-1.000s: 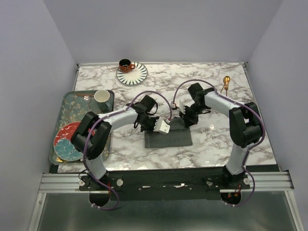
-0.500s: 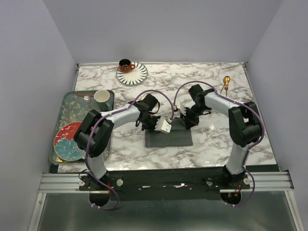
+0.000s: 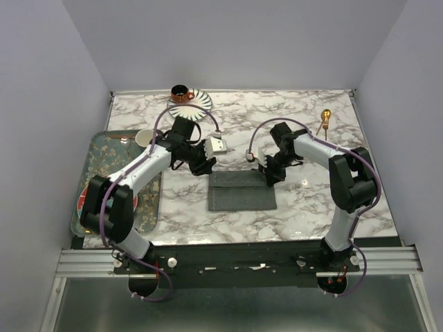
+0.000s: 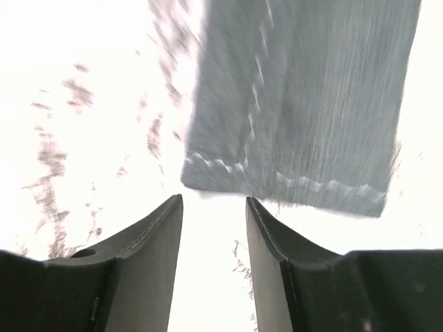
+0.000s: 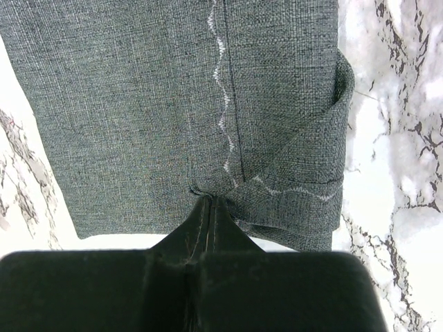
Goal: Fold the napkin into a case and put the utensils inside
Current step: Fold the lower triangle-folded napkin at the center of the board, then smooth out the 2/3-rectangle-folded napkin at the center of the board.
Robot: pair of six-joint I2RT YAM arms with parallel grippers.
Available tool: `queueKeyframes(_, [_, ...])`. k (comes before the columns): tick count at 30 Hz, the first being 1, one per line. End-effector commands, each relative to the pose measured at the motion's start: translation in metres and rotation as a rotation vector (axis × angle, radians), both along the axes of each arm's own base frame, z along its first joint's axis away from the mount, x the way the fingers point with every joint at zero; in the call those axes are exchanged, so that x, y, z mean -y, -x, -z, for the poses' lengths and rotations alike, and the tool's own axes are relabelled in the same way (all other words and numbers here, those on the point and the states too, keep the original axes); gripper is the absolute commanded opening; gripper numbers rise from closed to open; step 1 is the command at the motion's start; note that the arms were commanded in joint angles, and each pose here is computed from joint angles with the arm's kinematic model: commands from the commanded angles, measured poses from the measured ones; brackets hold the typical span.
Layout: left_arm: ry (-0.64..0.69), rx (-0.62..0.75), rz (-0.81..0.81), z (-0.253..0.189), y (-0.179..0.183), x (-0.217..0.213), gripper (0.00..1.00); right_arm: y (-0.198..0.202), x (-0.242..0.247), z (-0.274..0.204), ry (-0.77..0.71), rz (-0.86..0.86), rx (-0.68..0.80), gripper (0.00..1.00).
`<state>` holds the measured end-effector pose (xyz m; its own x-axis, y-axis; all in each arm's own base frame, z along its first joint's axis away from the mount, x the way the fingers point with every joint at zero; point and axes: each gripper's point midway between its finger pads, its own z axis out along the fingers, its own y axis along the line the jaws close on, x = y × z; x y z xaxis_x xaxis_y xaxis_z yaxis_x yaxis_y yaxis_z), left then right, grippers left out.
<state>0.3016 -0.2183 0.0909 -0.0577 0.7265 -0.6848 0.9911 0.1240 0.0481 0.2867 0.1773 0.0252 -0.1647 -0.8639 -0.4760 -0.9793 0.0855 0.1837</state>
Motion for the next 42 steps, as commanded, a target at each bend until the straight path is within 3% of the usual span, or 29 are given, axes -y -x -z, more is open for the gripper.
queueKeyframes(1, [0.298,-0.118,-0.196,-0.068,-0.004,0.036,0.52,0.008,0.006,0.016,0.054,-0.049,0.012,0.01])
queueKeyframes(4, [0.364,-0.384,-0.419,-0.06,-0.017,0.053,0.47,0.008,0.007,0.017,0.054,-0.052,0.016,0.01])
queueKeyframes(6, [0.359,-0.65,-0.599,-0.036,-0.021,0.062,0.44,0.008,0.007,0.017,0.056,-0.059,0.021,0.01])
queueKeyframes(9, [0.419,-0.877,-0.741,-0.027,-0.028,0.076,0.44,0.008,0.008,0.016,0.057,-0.059,0.03,0.0])
queueKeyframes(12, [0.514,-0.965,-0.776,-0.021,-0.032,0.089,0.43,0.008,0.008,0.016,0.058,-0.062,0.031,0.01])
queueKeyframes(17, [0.573,-1.033,-0.763,-0.011,-0.038,0.101,0.42,0.006,0.007,0.014,0.054,-0.06,0.042,0.01])
queueKeyframes(24, [0.503,-1.098,-0.808,0.036,-0.03,0.099,0.39,0.007,0.007,0.015,0.053,-0.068,0.041,0.01])
queueKeyframes(27, [0.452,-1.106,-0.809,0.057,-0.017,0.092,0.37,0.006,0.006,0.014,0.05,-0.058,0.036,0.01])
queueKeyframes(28, [0.385,-1.129,-0.843,0.082,0.0,0.079,0.36,0.007,0.006,0.015,0.052,-0.058,0.035,0.01])
queueKeyframes(31, [0.368,-1.115,-0.84,0.092,0.004,0.072,0.37,0.007,0.007,0.015,0.056,-0.06,0.036,0.01])
queueKeyframes(35, [0.424,-1.051,-0.814,0.072,-0.014,0.069,0.43,0.008,0.007,0.016,0.056,-0.056,0.032,0.01])
queueKeyframes(38, [0.481,-0.969,-0.734,0.03,-0.028,0.075,0.47,0.007,0.007,0.014,0.056,-0.053,0.032,0.01])
queueKeyframes(42, [0.536,-0.981,-0.656,-0.012,-0.023,0.085,0.48,0.008,0.006,0.012,0.051,-0.056,0.032,0.01])
